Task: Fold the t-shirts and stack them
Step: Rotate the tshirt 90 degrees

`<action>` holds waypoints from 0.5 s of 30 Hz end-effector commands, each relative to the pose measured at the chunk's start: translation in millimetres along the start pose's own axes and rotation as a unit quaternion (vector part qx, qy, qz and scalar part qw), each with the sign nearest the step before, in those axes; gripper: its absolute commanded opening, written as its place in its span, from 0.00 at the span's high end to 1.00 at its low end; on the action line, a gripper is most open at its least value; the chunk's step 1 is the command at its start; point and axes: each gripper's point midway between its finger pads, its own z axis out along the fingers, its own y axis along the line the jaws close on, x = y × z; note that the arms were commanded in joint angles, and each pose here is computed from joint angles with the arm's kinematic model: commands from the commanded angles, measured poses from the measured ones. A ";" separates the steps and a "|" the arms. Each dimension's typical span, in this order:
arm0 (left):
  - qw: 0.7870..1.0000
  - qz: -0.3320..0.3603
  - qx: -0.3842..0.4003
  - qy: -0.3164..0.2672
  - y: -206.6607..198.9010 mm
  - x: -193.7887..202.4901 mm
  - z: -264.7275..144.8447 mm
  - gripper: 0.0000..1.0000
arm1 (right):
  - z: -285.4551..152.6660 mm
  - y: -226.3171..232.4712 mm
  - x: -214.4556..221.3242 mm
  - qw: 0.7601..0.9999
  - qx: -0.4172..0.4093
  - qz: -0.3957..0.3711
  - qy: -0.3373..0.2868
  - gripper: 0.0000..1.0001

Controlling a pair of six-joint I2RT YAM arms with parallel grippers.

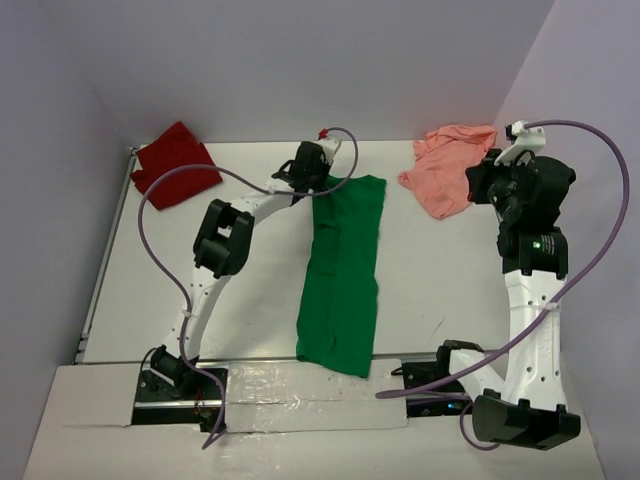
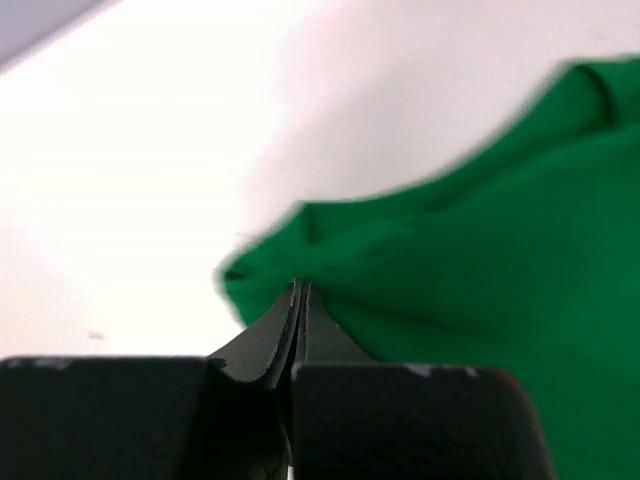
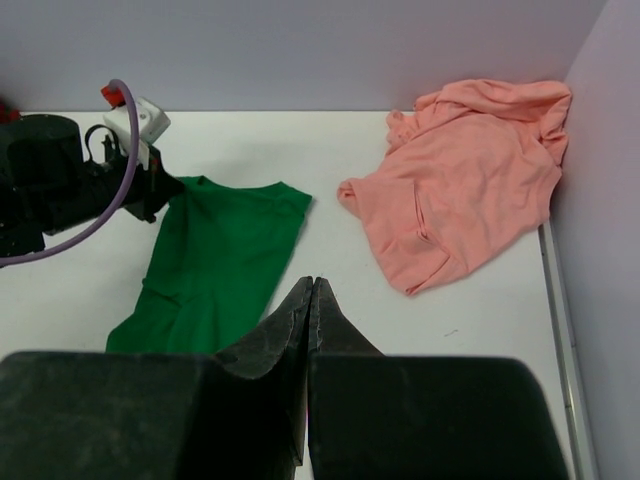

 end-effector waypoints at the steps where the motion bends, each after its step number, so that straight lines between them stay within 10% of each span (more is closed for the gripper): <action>1: 0.992 -0.008 -0.084 -0.091 64.0 -58.4 -21.8 1.00 | -13.5 3.1 -8.5 1.000 -0.002 -0.010 -0.024 1.00; 15: 0.985 -0.052 0.024 -0.160 25.9 -128.5 -78.8 1.00 | -3.2 6.2 25.0 1.000 -0.021 0.003 0.007 1.00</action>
